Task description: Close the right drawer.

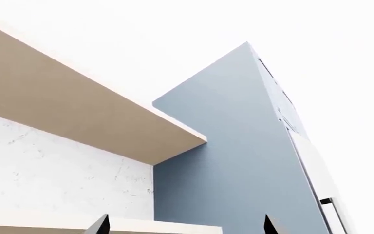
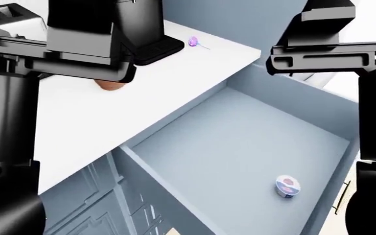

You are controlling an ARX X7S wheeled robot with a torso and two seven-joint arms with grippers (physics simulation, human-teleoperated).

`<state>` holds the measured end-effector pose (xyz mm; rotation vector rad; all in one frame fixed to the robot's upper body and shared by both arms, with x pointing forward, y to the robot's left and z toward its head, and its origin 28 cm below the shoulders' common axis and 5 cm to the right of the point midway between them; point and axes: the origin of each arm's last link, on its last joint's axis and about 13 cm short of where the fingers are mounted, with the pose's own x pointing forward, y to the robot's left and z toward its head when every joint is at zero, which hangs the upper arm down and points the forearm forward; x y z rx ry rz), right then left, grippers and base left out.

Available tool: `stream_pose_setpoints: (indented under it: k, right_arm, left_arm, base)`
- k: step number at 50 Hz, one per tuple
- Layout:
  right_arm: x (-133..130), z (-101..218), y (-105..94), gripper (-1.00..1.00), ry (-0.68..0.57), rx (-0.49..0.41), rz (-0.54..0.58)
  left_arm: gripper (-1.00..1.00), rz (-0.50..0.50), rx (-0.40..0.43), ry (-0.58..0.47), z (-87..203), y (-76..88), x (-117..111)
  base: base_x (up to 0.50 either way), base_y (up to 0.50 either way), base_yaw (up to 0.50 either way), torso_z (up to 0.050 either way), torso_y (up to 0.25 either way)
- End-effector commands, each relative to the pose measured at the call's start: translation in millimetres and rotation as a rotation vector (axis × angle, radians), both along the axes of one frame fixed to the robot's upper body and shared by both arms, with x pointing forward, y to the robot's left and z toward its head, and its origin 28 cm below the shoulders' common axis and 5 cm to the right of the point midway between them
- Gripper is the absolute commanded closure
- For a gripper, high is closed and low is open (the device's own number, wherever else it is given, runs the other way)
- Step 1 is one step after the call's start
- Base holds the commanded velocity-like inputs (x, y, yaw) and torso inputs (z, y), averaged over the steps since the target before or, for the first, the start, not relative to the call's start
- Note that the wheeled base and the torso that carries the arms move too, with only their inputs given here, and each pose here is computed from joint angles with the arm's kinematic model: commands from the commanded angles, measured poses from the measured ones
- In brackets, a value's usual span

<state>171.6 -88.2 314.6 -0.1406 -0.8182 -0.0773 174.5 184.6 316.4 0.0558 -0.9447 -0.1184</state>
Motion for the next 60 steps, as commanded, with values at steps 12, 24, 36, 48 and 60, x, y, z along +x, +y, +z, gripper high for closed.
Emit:
stream_pose_setpoints:
  k: [12,24,36,48,60]
  right_arm:
    - [-6,0,-18.2,-1.0,0.085,-0.01,-0.125]
    - [-12,-5,-26.5,-1.0,0.121,-0.017,-0.174]
    - [-13,-15,-36.7,-1.0,0.167,-0.002,-0.22]
    - [-20,-29,-54.1,-1.0,0.213,0.047,-0.306]
    - [-26,-40,-74.3,-1.0,0.251,0.1,-0.388]
  left_arm:
    - [-1.0,-0.001,0.002,0.004,-2,-0.1,1]
    - [-1.0,0.001,0.01,0.004,-3,-1.0,0]
    - [-1.0,0.0,0.013,0.003,-4,-1.1,1]
    - [-1.0,0.0,0.013,0.007,-5,-0.9,1]
    - [-1.0,-0.004,0.015,0.007,-3,-2.8,2]
  base:
    - [0.0,0.0,0.0,0.0,0.0]
    - [0.0,0.0,0.0,0.0,0.0]
    - [0.0,0.0,0.0,0.0,0.0]
    - [0.0,0.0,0.0,0.0,0.0]
    - [0.0,0.0,0.0,0.0,0.0]
